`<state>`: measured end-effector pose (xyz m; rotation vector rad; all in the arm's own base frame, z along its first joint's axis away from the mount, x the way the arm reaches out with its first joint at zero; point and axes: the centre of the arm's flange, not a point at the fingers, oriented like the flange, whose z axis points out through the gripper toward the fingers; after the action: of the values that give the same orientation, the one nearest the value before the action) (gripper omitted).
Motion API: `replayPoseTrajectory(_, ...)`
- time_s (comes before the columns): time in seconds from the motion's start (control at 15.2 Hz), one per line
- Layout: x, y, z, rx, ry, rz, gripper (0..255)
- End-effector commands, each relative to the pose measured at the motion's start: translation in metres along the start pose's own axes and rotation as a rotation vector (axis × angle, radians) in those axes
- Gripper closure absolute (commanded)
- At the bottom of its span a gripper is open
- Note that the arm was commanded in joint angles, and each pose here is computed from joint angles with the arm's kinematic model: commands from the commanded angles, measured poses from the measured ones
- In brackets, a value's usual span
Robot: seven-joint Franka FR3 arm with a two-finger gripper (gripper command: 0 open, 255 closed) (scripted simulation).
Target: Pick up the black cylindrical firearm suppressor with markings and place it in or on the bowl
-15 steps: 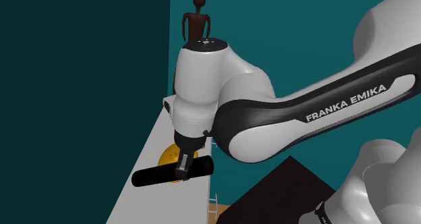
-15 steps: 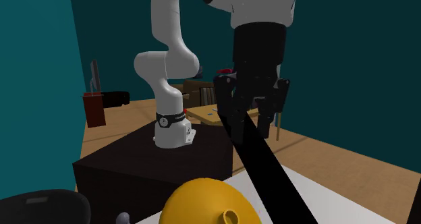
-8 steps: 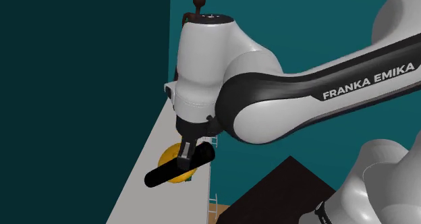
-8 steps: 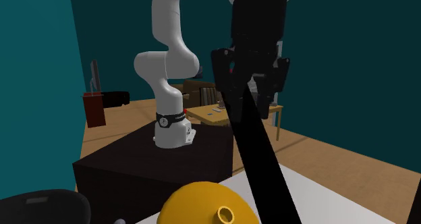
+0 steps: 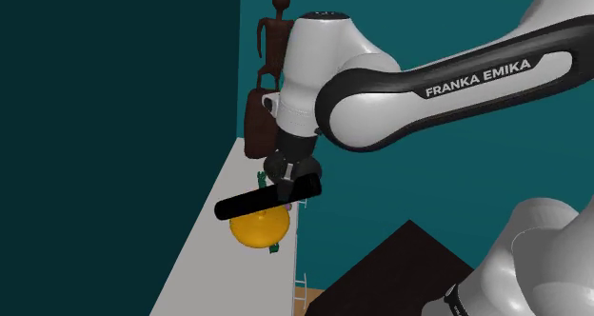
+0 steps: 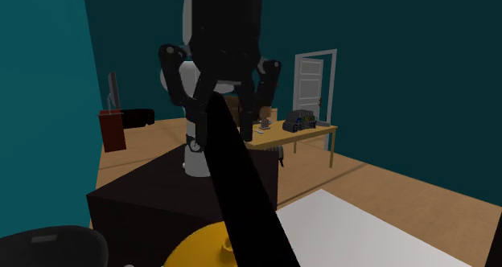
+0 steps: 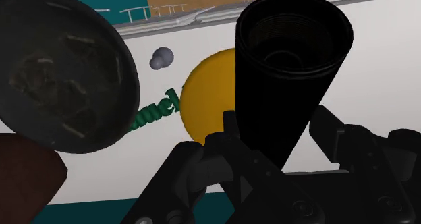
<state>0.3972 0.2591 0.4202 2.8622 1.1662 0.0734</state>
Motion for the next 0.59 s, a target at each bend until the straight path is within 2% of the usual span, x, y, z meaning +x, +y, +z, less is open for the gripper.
replayPoseTrajectory(0.0, -0.009, 0.027, 0.003, 0.000, 0.000, -0.002, 255)
replayPoseTrajectory(0.53, -0.035, 0.129, 0.004, 0.000, 0.000, -0.002, 255)
